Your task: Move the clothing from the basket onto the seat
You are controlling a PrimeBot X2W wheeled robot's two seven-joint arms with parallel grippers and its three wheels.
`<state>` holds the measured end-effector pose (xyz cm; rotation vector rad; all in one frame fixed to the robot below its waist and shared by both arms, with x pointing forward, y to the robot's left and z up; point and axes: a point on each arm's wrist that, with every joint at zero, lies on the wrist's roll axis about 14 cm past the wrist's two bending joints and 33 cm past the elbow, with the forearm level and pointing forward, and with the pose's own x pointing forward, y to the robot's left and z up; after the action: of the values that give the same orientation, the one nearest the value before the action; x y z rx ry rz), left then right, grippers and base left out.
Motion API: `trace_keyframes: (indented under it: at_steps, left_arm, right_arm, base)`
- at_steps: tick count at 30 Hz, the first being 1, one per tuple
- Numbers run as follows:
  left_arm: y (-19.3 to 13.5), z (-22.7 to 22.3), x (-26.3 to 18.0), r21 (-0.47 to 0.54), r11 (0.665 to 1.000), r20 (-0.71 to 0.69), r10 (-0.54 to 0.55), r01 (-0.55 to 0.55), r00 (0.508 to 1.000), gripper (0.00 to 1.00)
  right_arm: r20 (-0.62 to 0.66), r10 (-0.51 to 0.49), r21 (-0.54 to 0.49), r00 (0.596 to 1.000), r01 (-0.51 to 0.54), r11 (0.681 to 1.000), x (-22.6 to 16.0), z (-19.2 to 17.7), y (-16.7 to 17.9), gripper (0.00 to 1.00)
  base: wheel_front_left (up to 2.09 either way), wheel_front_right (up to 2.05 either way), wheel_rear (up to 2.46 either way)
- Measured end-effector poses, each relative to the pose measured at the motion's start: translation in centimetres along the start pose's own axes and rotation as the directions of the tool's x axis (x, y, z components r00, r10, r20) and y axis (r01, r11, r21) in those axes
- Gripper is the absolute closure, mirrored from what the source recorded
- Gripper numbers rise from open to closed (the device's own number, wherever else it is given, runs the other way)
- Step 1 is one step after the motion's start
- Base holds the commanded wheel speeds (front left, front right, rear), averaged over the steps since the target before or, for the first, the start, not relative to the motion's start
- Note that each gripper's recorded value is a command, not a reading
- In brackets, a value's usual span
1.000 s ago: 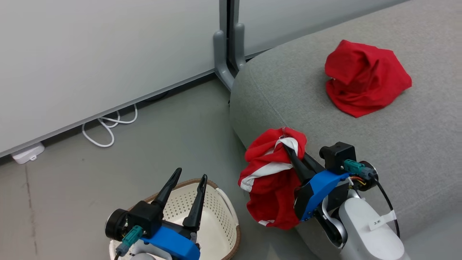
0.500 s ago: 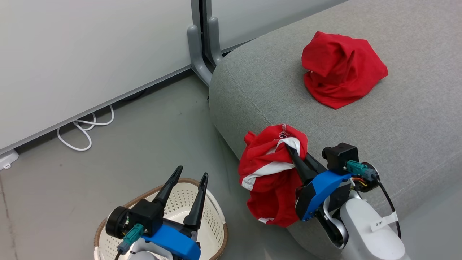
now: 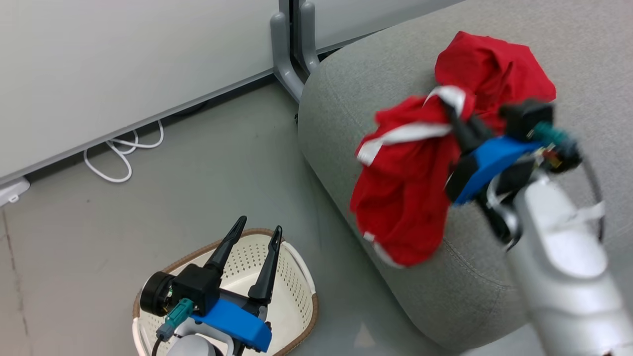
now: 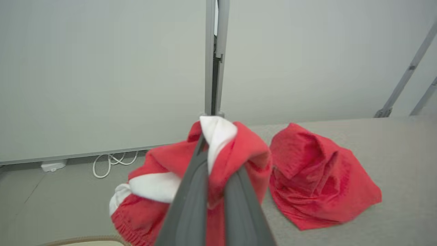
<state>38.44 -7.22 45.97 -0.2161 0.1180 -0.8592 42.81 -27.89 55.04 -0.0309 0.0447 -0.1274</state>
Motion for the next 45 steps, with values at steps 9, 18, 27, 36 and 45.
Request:
trace_keyframes:
  at_steps: [9,18,27,36,45]
  left_arm:
    - [2.0,-0.4,0.5,0.008,1.0,0.001,0.014,-0.014,1.0,0.0]
    - [5.2,-1.3,1.3,0.017,0.999,0.002,0.03,-0.03,1.0,0.0]
    - [9.1,-2.6,2.4,0.0,0.998,0.016,0.067,-0.068,0.998,0.0]
    - [12.1,-6.8,1.7,-0.033,0.993,-0.049,0.116,-0.117,0.992,0.0]
    - [12.6,-7.1,1.9,-0.035,0.991,-0.053,0.124,-0.126,0.991,0.0]
  right_arm:
    - [0.087,-0.158,-0.066,0.984,0.164,0.984,5.0,7.6,-8.2,1.0]
    - [0.179,-0.322,-0.105,0.93,0.344,0.933,8.8,12.5,-15.4,1.0]
    - [0.078,-0.469,-0.088,0.88,0.474,0.876,11.1,4.7,-20.1,1.0]
    - [-0.143,-0.478,-0.168,0.867,0.454,0.875,12.8,-8.7,-18.8,1.0]
    - [-0.176,-0.454,-0.176,0.873,0.426,0.887,13.6,-10.9,-17.4,0.5]
  base:
    - [0.0,0.0,0.0]
    - [0.0,0.0,0.0]
    - [0.0,0.0,0.0]
    - [0.0,0.0,0.0]
    - [0.0,0.0,0.0]
